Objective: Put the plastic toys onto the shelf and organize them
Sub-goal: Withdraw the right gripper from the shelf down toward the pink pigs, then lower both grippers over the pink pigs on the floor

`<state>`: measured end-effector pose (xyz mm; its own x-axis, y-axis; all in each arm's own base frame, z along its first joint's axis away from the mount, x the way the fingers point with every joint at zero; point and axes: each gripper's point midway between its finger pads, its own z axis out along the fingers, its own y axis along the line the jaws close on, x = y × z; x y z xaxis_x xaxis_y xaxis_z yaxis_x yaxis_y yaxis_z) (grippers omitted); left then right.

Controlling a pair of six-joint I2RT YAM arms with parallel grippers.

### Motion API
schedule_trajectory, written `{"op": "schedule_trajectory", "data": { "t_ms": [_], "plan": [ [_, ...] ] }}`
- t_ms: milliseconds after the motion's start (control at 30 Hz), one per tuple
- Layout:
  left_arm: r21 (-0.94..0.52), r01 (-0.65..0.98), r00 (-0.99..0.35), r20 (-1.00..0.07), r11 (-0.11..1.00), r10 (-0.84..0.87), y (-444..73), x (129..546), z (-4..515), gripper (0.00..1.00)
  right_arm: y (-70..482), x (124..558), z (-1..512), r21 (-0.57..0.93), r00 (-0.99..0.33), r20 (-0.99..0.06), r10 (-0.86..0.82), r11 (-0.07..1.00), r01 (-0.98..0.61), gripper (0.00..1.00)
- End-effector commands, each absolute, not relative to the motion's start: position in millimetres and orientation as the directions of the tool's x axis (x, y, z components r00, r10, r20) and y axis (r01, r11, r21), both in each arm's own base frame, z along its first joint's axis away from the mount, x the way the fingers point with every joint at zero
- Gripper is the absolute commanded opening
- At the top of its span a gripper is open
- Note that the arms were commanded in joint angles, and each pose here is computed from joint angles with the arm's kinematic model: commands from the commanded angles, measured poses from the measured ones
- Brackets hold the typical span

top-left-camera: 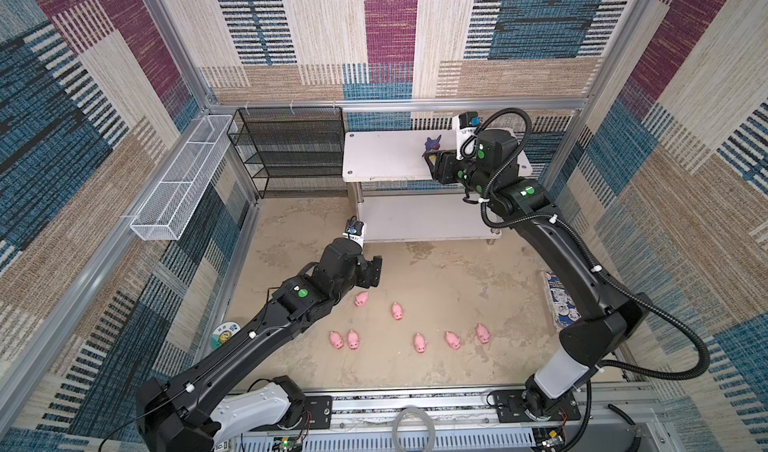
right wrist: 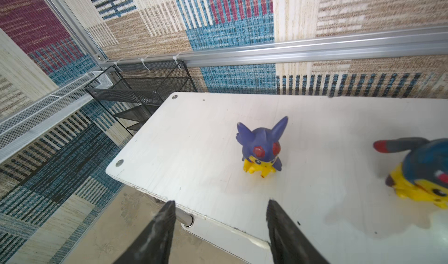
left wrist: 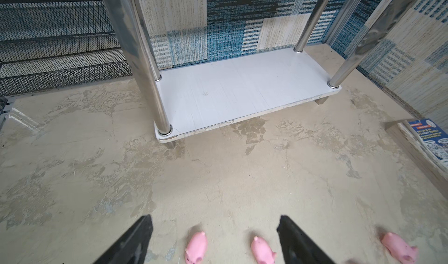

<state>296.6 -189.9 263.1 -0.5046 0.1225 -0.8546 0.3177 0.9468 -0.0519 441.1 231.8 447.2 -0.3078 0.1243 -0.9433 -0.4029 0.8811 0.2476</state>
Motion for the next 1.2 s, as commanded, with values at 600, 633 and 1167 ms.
{"op": "schedule_trajectory", "data": {
  "t_ms": [600,633,1167],
  "plan": [
    [-0.144,0.359,-0.523,-0.850,0.922,0.071,-197,283,276,0.89,126,355,377,0.240,-0.354,-0.918,0.178,0.961,-0.140,0.81],
    [-0.151,0.360,-0.530,-0.846,0.921,0.069,-198,282,271,0.90,124,353,365,0.244,-0.373,-0.910,0.183,0.962,-0.123,0.83],
    [-0.219,0.326,-0.642,-0.765,0.919,0.045,-198,269,182,0.92,119,315,178,0.323,-0.631,-0.737,0.242,0.946,-0.014,0.86]
  ]
}}
